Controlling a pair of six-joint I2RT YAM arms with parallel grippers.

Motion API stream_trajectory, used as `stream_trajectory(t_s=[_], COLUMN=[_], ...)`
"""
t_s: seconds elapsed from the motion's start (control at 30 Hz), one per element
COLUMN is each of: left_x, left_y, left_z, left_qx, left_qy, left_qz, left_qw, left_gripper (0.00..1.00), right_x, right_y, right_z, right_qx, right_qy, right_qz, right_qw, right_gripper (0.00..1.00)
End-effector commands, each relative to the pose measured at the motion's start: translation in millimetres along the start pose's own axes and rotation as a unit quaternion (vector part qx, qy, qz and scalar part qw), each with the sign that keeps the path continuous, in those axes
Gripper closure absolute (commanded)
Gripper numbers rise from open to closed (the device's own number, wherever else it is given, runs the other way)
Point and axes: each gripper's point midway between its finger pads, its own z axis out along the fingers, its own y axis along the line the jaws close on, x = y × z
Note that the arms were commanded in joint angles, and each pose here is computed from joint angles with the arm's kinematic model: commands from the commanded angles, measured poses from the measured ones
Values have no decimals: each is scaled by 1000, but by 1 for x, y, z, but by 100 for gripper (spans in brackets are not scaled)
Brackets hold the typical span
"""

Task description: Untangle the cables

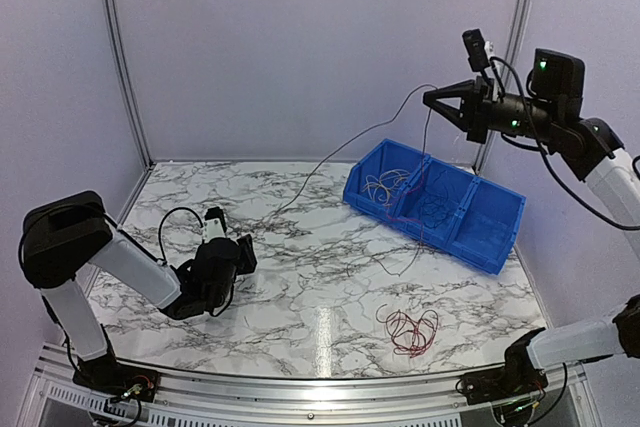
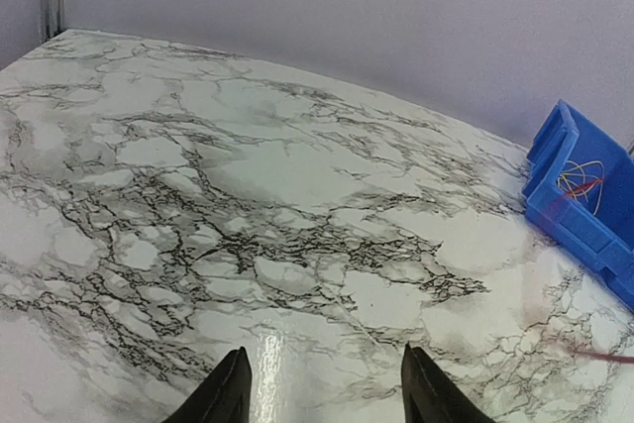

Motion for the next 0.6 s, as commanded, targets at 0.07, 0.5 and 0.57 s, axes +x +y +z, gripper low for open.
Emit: stream_trajectory(t_s=[0.07,0.5,0.57], left_x=[-3,-3,-5], left_y=[11,-18,-30], left_z=[-14,-48,-59], left_qx=[6,111,140], left_qy=[5,37,41], left_qz=[-19,64,78], left_qw=[1000,991,986], left_gripper=[45,45,46], right_x=[-89,-112,-103], right_y=[-21,-59,-67], right_z=[-41,-64,-66], right_qx=[106,224,247], right_qy=[-69,-75,-64], right_qz=[-93,-126,-128], right_qw=[988,963,958], right_gripper=[100,100,100])
